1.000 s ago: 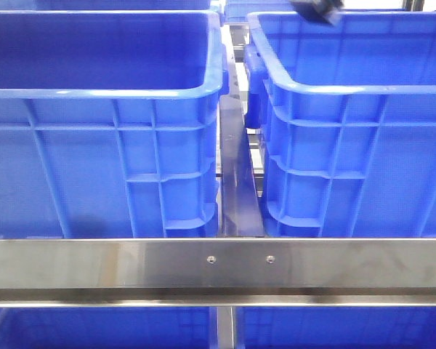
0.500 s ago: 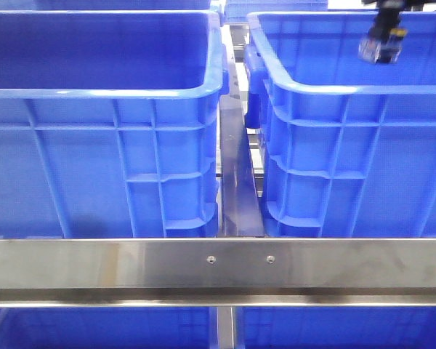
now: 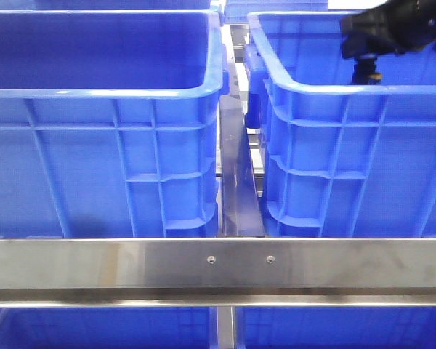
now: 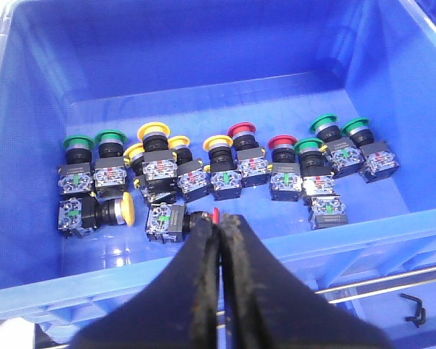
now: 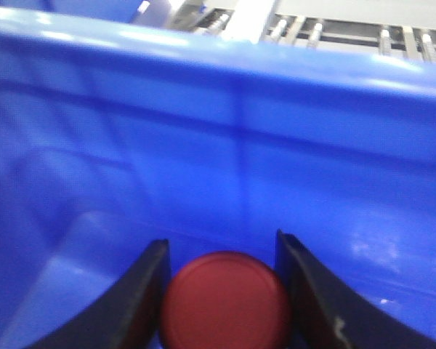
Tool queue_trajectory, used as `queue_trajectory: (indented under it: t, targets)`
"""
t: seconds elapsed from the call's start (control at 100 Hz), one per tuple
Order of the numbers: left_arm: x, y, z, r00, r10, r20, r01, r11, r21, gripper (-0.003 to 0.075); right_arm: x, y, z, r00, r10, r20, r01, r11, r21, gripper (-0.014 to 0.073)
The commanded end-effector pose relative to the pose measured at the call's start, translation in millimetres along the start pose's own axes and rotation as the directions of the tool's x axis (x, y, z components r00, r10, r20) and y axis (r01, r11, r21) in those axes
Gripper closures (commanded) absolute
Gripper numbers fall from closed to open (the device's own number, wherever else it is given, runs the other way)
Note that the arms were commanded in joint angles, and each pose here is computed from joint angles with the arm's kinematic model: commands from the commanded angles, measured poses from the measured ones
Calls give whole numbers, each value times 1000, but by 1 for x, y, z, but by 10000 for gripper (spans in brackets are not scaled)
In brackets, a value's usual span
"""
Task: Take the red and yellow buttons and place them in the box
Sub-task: 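Lower the red button into the empty bin with the right gripper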
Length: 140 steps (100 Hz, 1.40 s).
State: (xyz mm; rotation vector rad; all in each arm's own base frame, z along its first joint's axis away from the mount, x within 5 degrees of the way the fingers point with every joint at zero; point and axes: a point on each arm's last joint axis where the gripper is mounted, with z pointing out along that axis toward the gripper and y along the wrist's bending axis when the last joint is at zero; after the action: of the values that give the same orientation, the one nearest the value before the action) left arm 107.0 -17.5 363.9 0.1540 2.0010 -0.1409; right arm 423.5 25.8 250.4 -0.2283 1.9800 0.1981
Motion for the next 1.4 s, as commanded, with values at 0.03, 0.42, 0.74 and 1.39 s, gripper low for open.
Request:
queue_trajectory:
  t: [0.03,0.42,0.74,1.39]
  targets:
    - [-15,0,-5,994,-17,105,18,1000,-3,739,-29,-9,-7,991,79,112,-80,997,2,445]
    - [-15,0,-5,994,-17,111,18,1000,-3,739,-15,-10,11,992,94,88,-90,994,-55,445]
    - [-15,0,-5,994,-17,111,18,1000,-3,739,-12,-12,17,993,95,76,-93,995,-36,445]
    - [-15,0,-5,993,-25,111,24,1000,3,739,11,-13,29,993,114,15,-113,993,-45,397]
